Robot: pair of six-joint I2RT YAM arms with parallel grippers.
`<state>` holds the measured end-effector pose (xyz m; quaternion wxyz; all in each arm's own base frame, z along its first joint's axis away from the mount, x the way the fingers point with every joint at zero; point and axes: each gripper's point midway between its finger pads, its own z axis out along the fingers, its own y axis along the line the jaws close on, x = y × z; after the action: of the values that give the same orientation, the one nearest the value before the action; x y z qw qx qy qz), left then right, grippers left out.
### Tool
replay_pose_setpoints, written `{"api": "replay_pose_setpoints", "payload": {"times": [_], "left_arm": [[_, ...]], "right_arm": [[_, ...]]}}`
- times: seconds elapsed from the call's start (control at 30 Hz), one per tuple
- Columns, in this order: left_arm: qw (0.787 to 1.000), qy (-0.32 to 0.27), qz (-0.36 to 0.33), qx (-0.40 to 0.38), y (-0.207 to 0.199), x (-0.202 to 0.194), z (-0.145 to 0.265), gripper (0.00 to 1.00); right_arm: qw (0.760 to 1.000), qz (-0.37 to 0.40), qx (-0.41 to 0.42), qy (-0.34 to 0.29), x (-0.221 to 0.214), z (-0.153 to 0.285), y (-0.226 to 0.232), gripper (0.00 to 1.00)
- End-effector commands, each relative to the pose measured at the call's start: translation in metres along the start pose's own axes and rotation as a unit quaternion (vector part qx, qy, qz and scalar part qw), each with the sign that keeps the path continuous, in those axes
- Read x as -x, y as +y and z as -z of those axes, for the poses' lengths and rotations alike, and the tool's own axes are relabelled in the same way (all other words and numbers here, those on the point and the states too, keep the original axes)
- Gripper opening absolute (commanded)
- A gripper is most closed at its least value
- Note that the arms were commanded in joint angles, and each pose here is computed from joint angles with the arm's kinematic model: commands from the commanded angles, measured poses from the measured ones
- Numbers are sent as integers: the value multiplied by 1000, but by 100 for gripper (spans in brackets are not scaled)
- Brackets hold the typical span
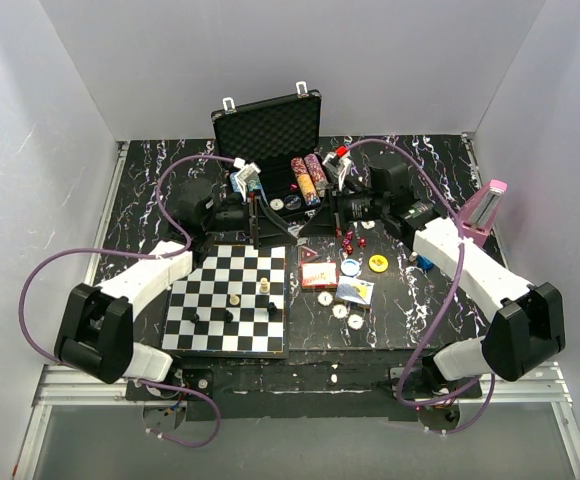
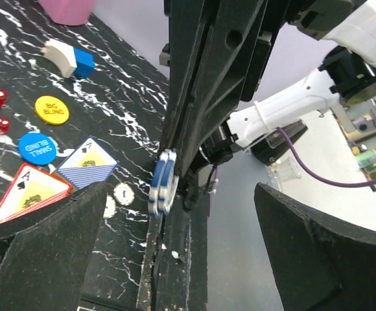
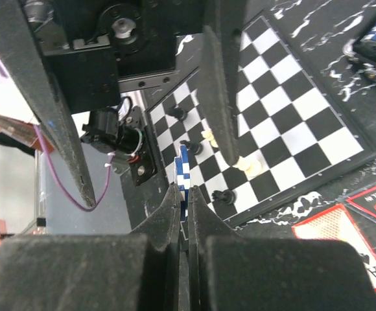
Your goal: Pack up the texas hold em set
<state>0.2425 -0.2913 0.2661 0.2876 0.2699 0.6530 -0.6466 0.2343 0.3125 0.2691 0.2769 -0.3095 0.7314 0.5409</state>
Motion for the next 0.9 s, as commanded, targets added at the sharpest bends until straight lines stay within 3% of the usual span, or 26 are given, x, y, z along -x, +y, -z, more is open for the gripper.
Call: {"api": "replay_pose_setpoints", "payload": {"times": [0.0, 0.13, 0.27, 0.57, 0.87], "left_arm": [[995, -42, -58, 65, -1, 29, 16, 98], [976, -85, -91, 178, 22, 50, 46, 98], [951, -94, -117, 269, 37, 57, 69, 98], [947, -89, -130, 281, 38, 57, 73, 98], [947, -81, -122, 285, 43, 56, 72, 98]], "right_arm": [[998, 14, -54, -42, 22, 18, -15, 1], [981, 39, -187, -41, 32, 44, -62, 1], [954, 101, -284, 12, 42, 53, -114, 1], [895, 274, -346, 71, 89, 40, -203, 1], [856, 360, -339, 150, 72, 23, -263, 1]]}}
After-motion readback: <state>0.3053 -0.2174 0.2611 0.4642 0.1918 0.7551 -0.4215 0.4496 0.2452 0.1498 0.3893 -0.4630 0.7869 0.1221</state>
